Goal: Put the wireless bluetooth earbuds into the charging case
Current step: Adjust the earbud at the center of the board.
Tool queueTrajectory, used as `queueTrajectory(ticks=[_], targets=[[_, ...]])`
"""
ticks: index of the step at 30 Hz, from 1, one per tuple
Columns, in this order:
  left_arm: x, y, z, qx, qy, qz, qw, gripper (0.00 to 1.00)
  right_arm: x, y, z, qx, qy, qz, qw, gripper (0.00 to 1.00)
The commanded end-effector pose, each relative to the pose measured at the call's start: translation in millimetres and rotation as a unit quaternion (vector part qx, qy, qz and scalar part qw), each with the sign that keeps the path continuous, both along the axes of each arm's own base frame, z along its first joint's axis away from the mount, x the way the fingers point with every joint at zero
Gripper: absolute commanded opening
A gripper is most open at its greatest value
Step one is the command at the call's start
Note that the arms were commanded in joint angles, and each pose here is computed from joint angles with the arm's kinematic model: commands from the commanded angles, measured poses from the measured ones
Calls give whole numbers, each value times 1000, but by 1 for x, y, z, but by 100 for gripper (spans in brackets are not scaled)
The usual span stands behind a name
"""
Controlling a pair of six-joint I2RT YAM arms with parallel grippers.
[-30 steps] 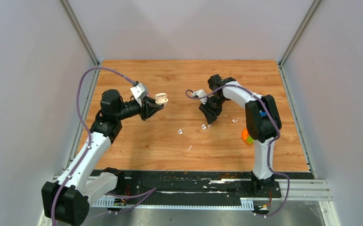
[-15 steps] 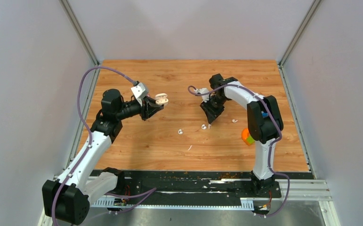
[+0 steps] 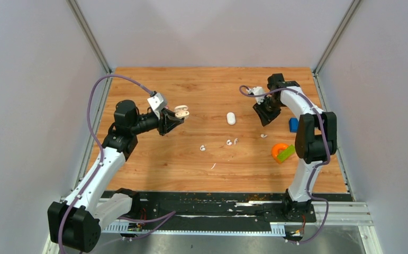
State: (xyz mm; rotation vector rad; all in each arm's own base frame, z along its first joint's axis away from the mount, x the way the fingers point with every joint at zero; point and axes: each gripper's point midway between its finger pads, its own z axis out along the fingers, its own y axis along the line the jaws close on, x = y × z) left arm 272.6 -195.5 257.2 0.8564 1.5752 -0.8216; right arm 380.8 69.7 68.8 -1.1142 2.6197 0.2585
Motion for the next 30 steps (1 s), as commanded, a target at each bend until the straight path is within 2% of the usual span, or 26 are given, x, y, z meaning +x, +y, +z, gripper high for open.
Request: queueTrajectory(ticks=[1,14,30], targets=[[5,-1,22,-15,-31,-2,999,0,17,-34,-10,-52,-21,1,998,33],[4,0,19,-11,-29,-1,1000,0,2,-45,-49,-66,21,4,998,33],[4,0,16,-11,-31,1,999,0,-42,-12,-50,-26,59,29,998,33]])
